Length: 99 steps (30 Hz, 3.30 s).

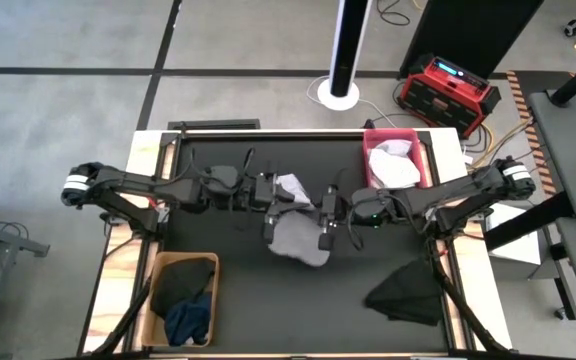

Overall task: Sort towels by color in basket
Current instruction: Put the gray microfiber towel into the pink bin

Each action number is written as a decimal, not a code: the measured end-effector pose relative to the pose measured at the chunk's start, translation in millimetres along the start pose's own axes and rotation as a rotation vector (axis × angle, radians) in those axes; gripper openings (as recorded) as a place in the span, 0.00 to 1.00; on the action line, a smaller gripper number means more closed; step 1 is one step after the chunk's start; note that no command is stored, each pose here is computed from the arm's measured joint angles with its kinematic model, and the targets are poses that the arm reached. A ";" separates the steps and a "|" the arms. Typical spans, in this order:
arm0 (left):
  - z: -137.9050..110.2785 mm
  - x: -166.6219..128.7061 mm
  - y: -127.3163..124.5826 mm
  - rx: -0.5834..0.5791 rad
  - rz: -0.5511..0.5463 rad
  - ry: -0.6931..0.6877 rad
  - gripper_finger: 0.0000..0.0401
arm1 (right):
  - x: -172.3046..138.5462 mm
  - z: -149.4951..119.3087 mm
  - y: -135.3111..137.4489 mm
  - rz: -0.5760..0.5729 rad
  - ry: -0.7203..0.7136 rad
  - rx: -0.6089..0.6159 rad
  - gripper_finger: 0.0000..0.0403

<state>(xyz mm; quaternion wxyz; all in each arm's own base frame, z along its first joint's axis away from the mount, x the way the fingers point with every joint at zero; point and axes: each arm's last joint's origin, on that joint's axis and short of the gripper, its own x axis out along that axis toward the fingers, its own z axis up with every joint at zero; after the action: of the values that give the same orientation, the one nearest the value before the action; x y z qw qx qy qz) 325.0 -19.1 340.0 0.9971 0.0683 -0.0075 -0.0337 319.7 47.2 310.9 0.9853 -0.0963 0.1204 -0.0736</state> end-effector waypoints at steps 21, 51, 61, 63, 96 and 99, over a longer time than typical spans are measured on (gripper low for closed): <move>19.3 -12.6 10.8 0.081 0.119 0.305 0.75 | -20.2 1.0 -7.9 -0.067 0.077 0.018 0.02; -69.3 -3.9 -10.5 -0.091 0.017 0.223 0.35 | -26.9 13.2 3.5 -0.176 -0.122 0.122 0.02; -60.9 -5.9 -13.4 -0.064 -0.090 0.163 0.02 | -27.7 5.4 0.6 -0.256 -0.050 0.164 0.03; -59.3 -6.9 -13.5 -0.065 -0.106 0.157 0.02 | -30.4 3.7 -1.3 -0.258 -0.024 0.181 0.06; -61.8 -19.2 0.8 -0.200 0.109 0.278 0.02 | -49.5 -14.5 17.0 -0.121 0.208 -0.138 0.80; -61.3 -19.0 0.9 -0.210 0.110 0.271 0.02 | -36.0 -21.9 20.8 -0.145 0.230 -0.178 0.81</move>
<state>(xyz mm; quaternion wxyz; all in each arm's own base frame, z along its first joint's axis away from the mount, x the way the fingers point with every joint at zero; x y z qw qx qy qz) 307.4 -8.6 279.2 0.9909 -0.0328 0.1268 0.0298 282.1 69.6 293.7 0.9447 -0.1827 0.2312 -0.1438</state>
